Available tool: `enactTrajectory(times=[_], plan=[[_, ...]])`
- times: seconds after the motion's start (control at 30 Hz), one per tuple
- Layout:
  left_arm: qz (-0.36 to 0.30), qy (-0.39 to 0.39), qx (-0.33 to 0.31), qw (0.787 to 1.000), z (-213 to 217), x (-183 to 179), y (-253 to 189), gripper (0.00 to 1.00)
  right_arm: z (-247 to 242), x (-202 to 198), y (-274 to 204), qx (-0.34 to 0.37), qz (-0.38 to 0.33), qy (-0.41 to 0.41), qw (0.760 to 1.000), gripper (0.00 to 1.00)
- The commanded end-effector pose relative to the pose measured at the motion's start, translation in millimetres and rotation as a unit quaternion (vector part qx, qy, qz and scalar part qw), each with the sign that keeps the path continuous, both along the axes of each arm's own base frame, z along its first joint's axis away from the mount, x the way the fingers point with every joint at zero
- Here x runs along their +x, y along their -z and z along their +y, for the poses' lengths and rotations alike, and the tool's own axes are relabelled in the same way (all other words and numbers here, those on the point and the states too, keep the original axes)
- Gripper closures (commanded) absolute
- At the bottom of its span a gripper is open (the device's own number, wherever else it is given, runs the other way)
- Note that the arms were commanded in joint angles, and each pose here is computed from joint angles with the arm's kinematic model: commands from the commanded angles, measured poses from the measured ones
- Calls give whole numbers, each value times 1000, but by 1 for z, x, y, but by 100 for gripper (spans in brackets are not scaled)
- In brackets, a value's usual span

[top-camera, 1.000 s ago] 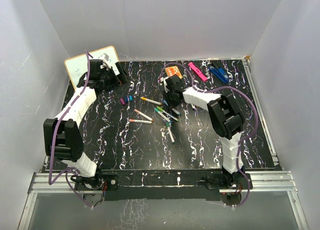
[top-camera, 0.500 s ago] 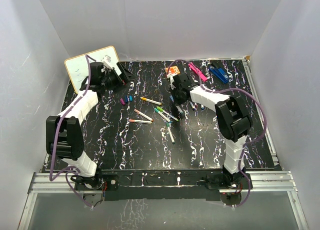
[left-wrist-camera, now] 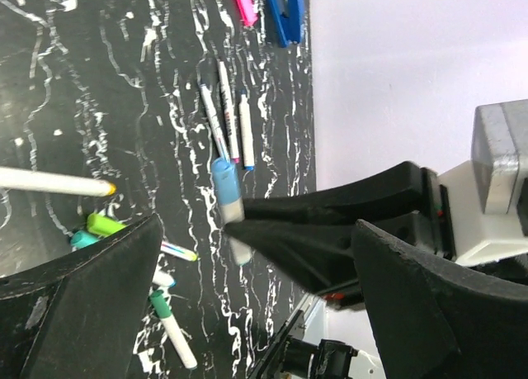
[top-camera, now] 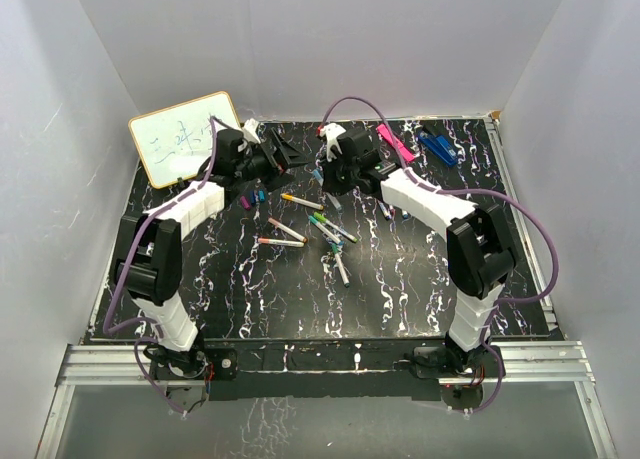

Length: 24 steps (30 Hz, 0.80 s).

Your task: Open the pen caps

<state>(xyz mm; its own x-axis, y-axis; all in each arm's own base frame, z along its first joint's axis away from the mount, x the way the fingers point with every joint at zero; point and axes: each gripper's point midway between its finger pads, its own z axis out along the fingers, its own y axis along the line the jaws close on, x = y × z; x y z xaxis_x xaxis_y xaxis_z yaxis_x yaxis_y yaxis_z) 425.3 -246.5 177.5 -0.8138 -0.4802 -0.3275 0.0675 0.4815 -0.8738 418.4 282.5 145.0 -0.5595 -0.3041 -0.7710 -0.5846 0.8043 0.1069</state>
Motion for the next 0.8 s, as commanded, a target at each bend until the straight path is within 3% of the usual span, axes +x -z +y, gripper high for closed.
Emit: enactTrajectory(times=[0.0, 0.77], plan=[[-32, 17, -26, 999, -18, 6, -25, 4, 28, 7, -68, 76, -60, -18, 995, 100], [-32, 16, -39, 999, -22, 4, -26, 10, 37, -2, -95, 99, -75, -30, 992, 100]])
